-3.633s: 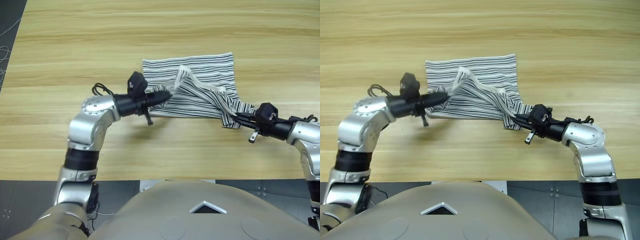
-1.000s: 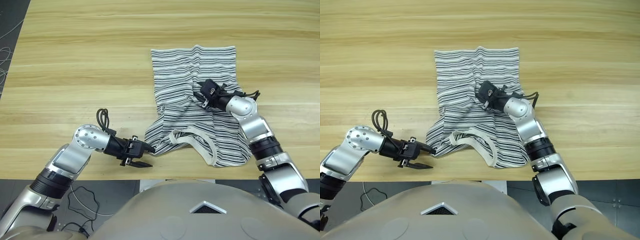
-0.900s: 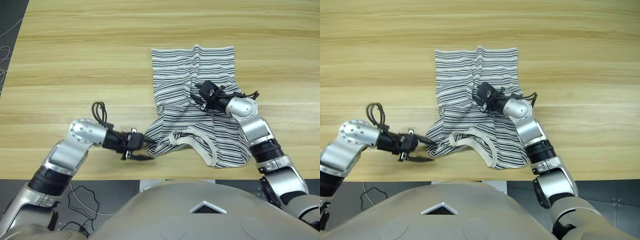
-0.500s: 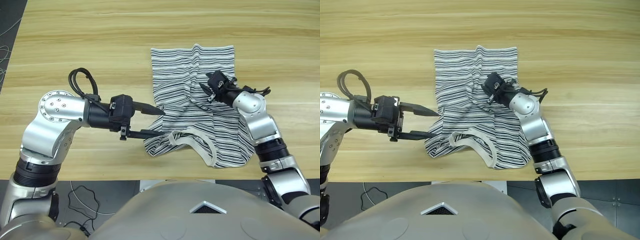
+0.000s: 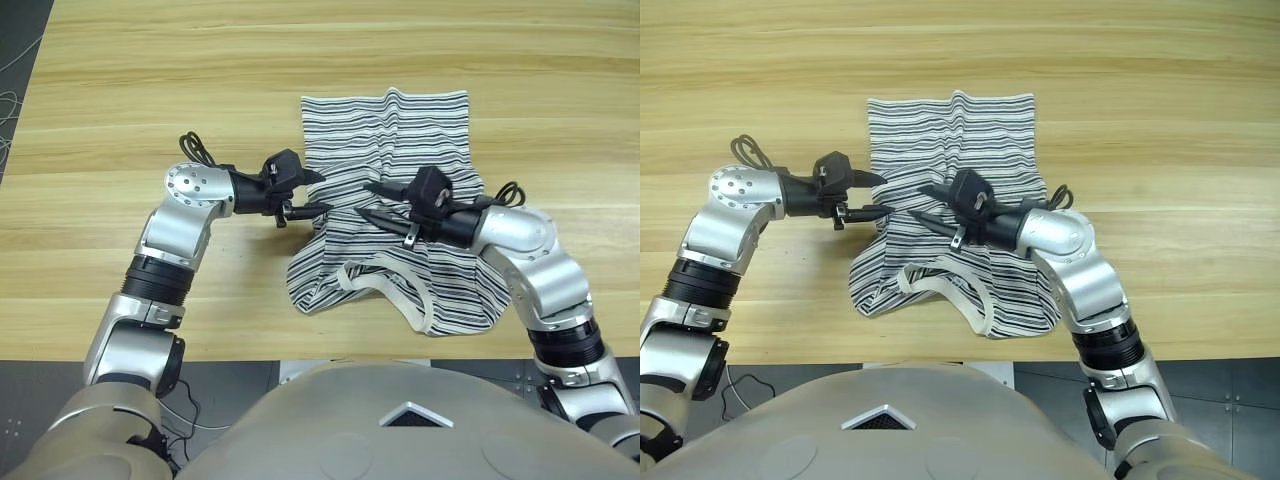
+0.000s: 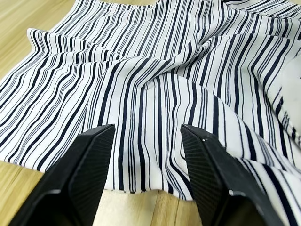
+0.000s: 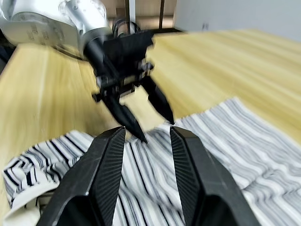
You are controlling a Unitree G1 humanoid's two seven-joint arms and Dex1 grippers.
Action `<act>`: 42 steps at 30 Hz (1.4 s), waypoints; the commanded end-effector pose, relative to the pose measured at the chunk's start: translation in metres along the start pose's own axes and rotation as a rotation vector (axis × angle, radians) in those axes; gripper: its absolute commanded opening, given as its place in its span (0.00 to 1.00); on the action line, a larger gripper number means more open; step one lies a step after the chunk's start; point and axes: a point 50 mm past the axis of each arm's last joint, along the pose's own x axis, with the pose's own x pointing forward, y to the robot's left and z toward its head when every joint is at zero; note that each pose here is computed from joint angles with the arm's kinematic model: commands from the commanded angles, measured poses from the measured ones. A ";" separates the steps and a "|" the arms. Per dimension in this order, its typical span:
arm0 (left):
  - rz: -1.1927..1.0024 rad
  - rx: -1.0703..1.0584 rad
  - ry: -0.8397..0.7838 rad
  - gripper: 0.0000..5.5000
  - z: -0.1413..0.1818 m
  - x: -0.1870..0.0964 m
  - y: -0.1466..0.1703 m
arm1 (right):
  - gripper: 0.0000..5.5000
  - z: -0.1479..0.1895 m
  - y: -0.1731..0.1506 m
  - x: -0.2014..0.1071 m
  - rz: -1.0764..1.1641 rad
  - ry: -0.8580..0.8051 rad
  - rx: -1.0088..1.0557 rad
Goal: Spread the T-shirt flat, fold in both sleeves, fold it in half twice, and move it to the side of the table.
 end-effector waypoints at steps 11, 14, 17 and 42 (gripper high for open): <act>0.035 0.016 0.000 0.47 0.000 0.003 0.013 | 0.32 -0.030 0.034 0.032 0.078 0.104 0.012; 0.068 0.002 0.004 0.47 -0.004 0.004 0.018 | 0.32 -0.035 0.033 0.023 0.121 0.135 0.001; 0.130 -0.023 0.012 0.47 -0.011 0.008 0.025 | 0.32 -0.035 0.029 0.014 0.137 0.153 -0.013; 0.288 -0.062 0.015 0.47 -0.022 0.062 0.039 | 0.32 -0.046 0.068 -0.023 0.517 0.235 0.044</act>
